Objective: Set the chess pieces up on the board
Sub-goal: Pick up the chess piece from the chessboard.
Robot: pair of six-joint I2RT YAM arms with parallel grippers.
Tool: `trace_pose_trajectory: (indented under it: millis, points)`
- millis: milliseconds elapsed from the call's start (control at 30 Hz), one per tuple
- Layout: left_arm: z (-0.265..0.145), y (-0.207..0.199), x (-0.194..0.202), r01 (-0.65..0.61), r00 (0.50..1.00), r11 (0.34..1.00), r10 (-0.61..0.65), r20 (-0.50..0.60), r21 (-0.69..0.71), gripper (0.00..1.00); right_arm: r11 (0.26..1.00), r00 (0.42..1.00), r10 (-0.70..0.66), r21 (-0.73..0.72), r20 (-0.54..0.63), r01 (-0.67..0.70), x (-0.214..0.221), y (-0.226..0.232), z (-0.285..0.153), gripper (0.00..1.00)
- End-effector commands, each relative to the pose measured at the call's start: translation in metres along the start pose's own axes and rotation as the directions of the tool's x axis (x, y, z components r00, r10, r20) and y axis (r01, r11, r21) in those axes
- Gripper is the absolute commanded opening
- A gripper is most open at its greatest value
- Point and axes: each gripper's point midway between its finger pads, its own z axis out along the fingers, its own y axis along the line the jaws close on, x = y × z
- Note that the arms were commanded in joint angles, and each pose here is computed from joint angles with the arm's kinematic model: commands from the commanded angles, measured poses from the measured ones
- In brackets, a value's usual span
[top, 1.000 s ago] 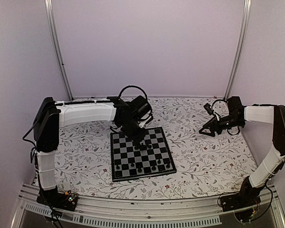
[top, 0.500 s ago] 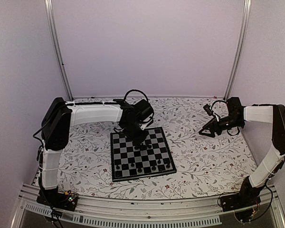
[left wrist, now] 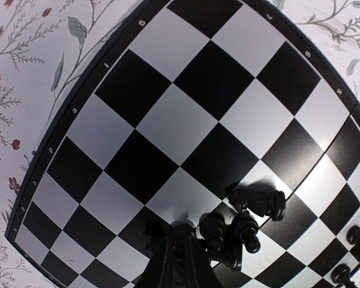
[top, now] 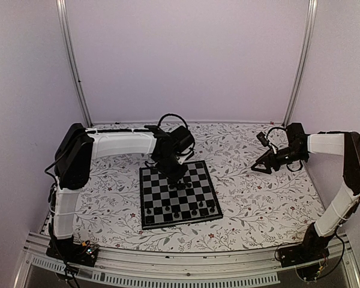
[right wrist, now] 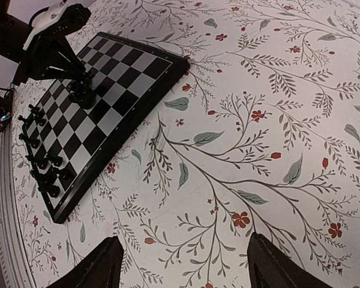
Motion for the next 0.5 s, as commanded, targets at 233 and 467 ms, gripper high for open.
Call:
trace_pose_trajectory:
  millis: [233,467]
  points:
    - [0.007,0.003,0.003,0.005,0.999,1.0,-0.004,-0.041,0.018,0.12,1.0,1.0,-0.011,-0.005,-0.005,0.011,-0.005,-0.001,0.002,0.75]
    - [0.011,0.004,0.007,0.011,0.998,1.0,-0.01,-0.054,0.015,0.14,1.0,1.0,-0.011,-0.008,-0.004,0.011,-0.005,0.0,0.001,0.75]
